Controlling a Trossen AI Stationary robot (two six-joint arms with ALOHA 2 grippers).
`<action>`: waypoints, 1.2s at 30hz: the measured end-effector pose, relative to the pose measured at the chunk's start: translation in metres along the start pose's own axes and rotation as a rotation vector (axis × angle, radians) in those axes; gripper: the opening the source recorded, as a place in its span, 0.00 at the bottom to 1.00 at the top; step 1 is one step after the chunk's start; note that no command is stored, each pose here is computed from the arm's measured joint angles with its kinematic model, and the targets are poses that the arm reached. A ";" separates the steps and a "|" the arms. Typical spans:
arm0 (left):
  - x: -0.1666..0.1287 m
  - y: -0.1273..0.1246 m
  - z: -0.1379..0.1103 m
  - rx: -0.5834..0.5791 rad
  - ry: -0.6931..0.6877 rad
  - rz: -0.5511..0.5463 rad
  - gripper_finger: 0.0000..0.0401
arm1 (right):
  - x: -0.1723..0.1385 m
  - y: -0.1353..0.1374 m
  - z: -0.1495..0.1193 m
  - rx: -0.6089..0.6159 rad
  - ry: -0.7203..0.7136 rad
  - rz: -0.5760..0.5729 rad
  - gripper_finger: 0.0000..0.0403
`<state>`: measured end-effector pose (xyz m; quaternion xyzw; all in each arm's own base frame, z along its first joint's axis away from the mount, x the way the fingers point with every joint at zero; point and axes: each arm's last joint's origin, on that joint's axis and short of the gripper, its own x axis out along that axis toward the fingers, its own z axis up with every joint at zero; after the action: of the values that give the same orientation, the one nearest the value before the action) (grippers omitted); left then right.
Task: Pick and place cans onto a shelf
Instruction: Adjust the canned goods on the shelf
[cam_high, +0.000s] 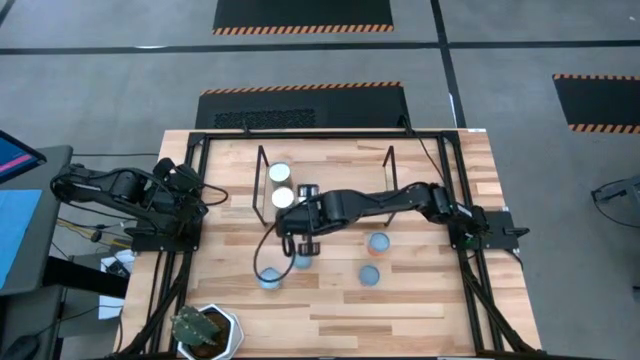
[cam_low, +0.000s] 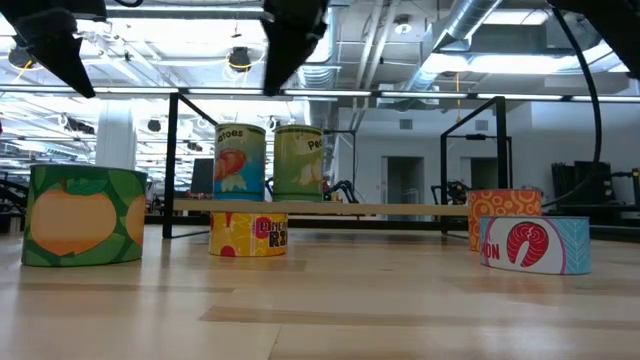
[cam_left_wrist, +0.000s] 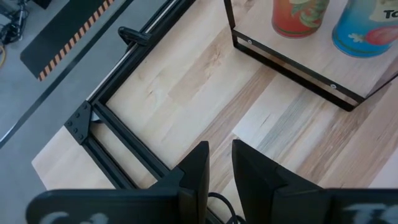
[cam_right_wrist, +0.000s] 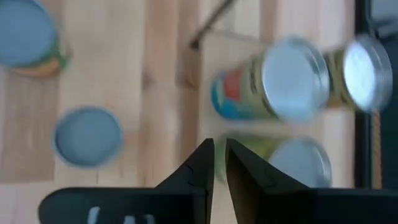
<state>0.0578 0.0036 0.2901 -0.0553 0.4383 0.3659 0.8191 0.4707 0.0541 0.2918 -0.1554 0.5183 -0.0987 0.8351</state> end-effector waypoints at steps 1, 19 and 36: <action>0.000 0.000 0.000 0.000 0.000 0.000 0.15 | 0.001 -0.001 0.003 -0.008 -0.026 0.020 0.16; 0.000 0.000 0.000 -0.006 -0.008 0.008 0.15 | 0.045 -0.018 0.003 0.053 -0.013 0.126 0.16; 0.000 0.000 0.001 -0.006 -0.017 0.017 0.15 | 0.052 -0.037 -0.001 0.084 0.014 0.096 0.16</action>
<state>0.0579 0.0042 0.2905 -0.0511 0.4307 0.3745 0.8195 0.4931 0.0029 0.2614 -0.0944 0.5266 -0.0813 0.8410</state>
